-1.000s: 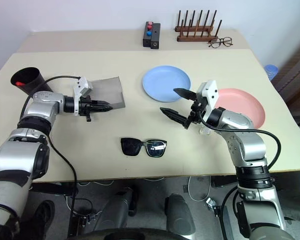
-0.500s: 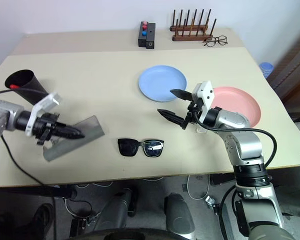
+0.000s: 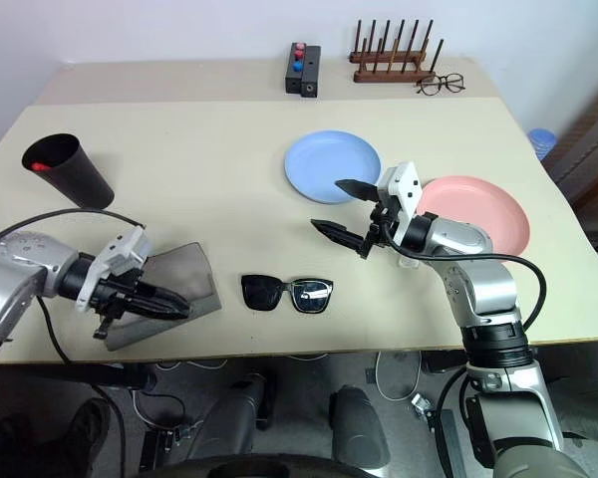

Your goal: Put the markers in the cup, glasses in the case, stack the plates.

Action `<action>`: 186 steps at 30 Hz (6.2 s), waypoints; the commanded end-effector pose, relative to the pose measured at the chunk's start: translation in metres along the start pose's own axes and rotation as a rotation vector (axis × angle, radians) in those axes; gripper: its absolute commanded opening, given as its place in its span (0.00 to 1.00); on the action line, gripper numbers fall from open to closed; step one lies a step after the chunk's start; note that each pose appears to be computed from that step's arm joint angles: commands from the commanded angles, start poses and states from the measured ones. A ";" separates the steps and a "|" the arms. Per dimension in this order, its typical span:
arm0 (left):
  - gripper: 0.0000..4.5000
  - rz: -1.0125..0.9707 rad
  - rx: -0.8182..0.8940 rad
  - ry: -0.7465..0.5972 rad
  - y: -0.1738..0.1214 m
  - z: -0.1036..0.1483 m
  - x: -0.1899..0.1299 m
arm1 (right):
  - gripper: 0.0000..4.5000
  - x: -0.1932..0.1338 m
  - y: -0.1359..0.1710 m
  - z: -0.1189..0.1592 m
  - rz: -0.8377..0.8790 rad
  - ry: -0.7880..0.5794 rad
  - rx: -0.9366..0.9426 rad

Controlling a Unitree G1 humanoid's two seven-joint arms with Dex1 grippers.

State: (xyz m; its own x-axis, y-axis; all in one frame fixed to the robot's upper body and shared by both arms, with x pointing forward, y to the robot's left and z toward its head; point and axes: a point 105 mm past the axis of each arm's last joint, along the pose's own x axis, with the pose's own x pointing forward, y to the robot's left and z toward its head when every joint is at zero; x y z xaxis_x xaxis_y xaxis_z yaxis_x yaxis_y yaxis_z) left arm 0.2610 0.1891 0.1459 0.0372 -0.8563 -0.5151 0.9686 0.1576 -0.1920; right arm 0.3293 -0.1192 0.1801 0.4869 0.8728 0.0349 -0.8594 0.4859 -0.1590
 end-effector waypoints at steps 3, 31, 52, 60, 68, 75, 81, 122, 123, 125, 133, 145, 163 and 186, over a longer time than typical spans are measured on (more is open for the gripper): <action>0.14 0.086 0.011 -0.181 0.007 0.038 -0.033 | 1.00 0.001 0.004 0.012 0.026 -0.019 -0.053; 0.99 -0.130 0.163 -0.234 0.005 0.072 0.058 | 1.00 -0.020 -0.008 0.005 0.030 0.083 -0.092; 0.94 -0.215 0.460 0.111 0.023 0.050 0.145 | 1.00 -0.024 -0.002 0.004 -0.031 0.063 -0.089; 0.28 -0.210 0.432 0.128 0.025 0.053 0.141 | 1.00 -0.024 -0.003 0.001 -0.035 0.074 -0.091; 0.28 -0.231 0.362 0.134 0.023 0.053 0.134 | 1.00 -0.020 -0.003 -0.001 -0.034 0.074 -0.096; 0.00 -0.259 0.305 0.117 0.017 0.057 0.132 | 1.00 -0.021 -0.005 -0.002 -0.044 0.078 -0.101; 0.00 -0.276 0.216 0.070 0.013 0.070 0.124 | 1.00 -0.020 -0.006 -0.002 -0.050 0.077 -0.105; 0.00 0.106 -0.180 -0.129 0.015 -0.025 -0.049 | 1.00 -0.005 -0.007 0.001 0.018 0.073 -0.128; 0.00 0.101 -0.186 -0.127 0.015 -0.026 -0.048 | 1.00 -0.005 -0.007 0.001 0.019 0.073 -0.128; 0.00 0.096 -0.190 -0.094 0.015 -0.033 -0.046 | 1.00 -0.005 -0.008 0.002 0.020 0.073 -0.131; 0.00 0.036 -0.229 -0.028 0.013 -0.050 -0.032 | 1.00 -0.008 -0.008 0.003 0.014 0.078 -0.135; 0.00 -0.040 -0.351 -0.041 0.009 -0.058 -0.019 | 1.00 -0.008 -0.007 0.001 0.008 0.082 -0.130; 0.99 -0.025 -0.263 -0.050 0.013 -0.046 -0.021 | 1.00 -0.007 -0.006 0.000 0.009 0.084 -0.126; 0.99 0.034 -0.010 -0.194 0.022 0.031 -0.037 | 1.00 -0.004 -0.009 -0.002 0.005 0.082 -0.128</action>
State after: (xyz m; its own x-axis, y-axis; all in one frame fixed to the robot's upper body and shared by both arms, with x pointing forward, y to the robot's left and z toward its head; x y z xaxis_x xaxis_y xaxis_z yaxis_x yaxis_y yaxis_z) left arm 0.2908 0.2107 0.1632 0.1109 -0.9163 -0.3848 0.9510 0.2103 -0.2268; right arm 0.3344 -0.1277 0.1675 0.4988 0.8625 -0.0856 -0.8491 0.4665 -0.2476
